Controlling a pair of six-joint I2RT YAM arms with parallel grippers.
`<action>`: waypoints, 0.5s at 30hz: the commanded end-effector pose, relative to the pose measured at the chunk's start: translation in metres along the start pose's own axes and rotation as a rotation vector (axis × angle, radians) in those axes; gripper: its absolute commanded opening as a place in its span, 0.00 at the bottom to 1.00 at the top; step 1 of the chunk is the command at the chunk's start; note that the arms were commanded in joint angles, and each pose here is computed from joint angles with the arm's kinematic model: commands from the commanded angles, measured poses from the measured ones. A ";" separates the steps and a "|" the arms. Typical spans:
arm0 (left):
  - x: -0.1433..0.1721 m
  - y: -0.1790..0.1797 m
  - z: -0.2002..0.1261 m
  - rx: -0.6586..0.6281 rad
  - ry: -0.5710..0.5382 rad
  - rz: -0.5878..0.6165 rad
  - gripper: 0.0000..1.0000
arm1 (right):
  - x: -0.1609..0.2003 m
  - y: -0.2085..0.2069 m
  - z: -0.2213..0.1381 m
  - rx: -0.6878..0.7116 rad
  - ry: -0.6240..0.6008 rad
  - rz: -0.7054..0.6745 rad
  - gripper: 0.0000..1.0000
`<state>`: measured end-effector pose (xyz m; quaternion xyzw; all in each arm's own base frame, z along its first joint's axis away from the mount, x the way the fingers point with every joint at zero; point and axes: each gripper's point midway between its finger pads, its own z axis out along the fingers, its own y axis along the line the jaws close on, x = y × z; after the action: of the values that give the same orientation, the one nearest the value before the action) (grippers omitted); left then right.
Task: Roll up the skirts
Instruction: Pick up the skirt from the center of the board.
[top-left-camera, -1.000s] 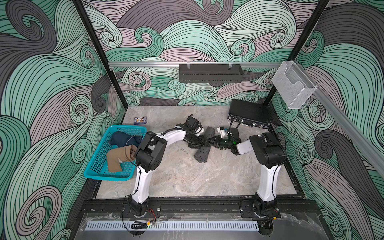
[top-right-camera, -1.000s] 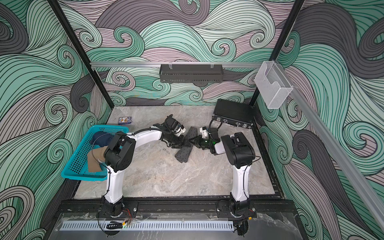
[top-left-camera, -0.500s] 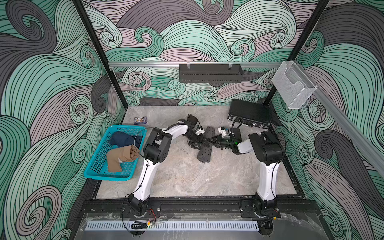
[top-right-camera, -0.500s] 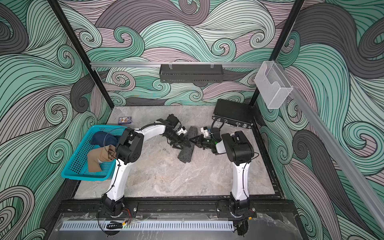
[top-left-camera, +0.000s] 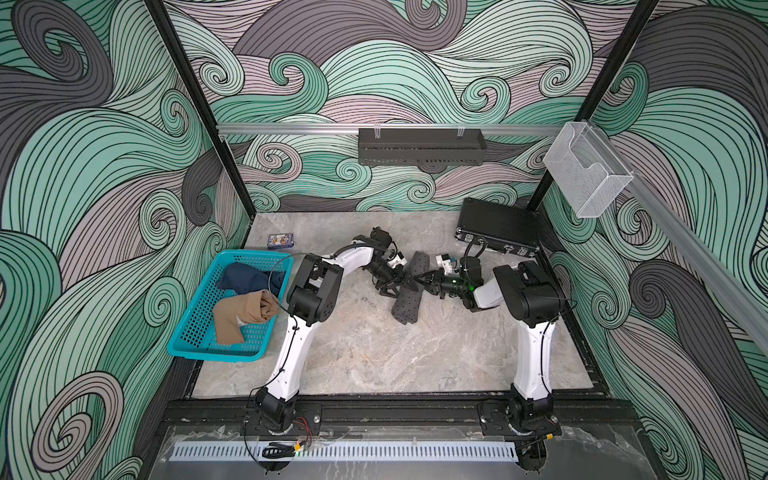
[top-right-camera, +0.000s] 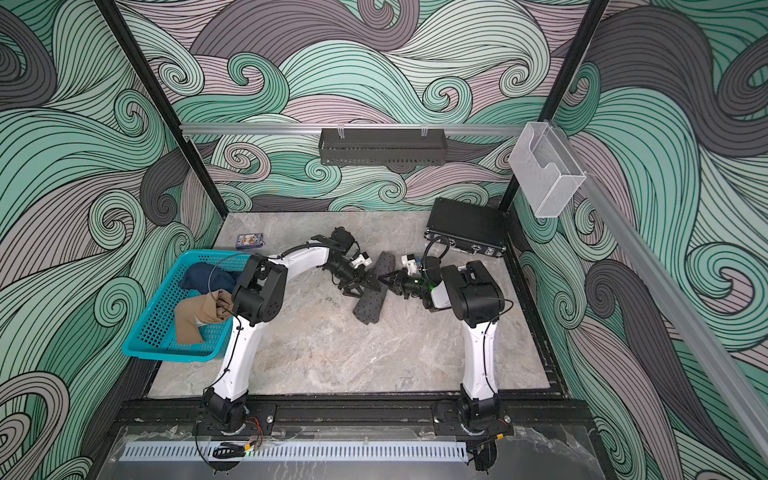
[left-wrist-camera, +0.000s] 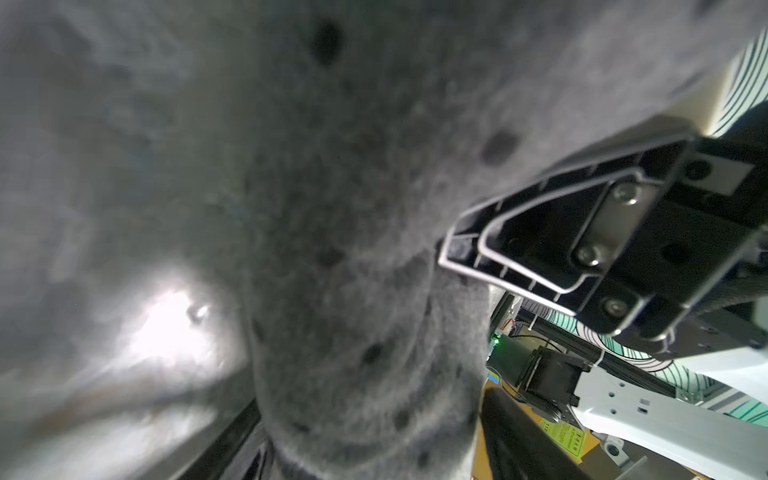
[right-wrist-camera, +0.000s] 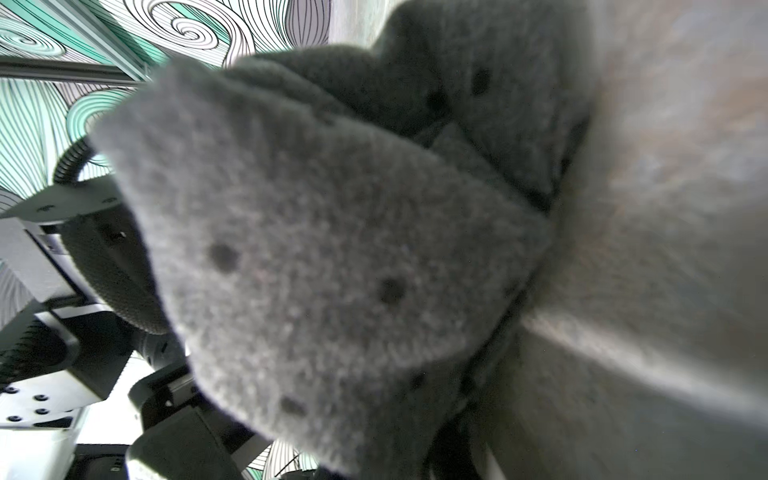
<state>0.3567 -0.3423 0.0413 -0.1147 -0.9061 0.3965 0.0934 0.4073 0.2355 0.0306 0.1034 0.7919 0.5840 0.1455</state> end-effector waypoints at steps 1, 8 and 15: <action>0.014 0.022 0.020 -0.029 0.070 -0.036 0.78 | 0.010 -0.020 0.001 0.016 0.008 0.148 0.00; 0.016 0.009 0.029 -0.033 0.035 0.025 0.74 | -0.002 0.018 0.000 -0.123 -0.006 0.189 0.00; 0.004 -0.017 0.020 0.064 -0.114 0.105 0.72 | -0.004 0.039 -0.006 -0.197 -0.012 0.199 0.00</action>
<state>0.3412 -0.3549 0.0421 -0.1306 -0.8906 0.4323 0.0545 0.4089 0.2381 0.0477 0.1782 0.7365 0.6449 0.1000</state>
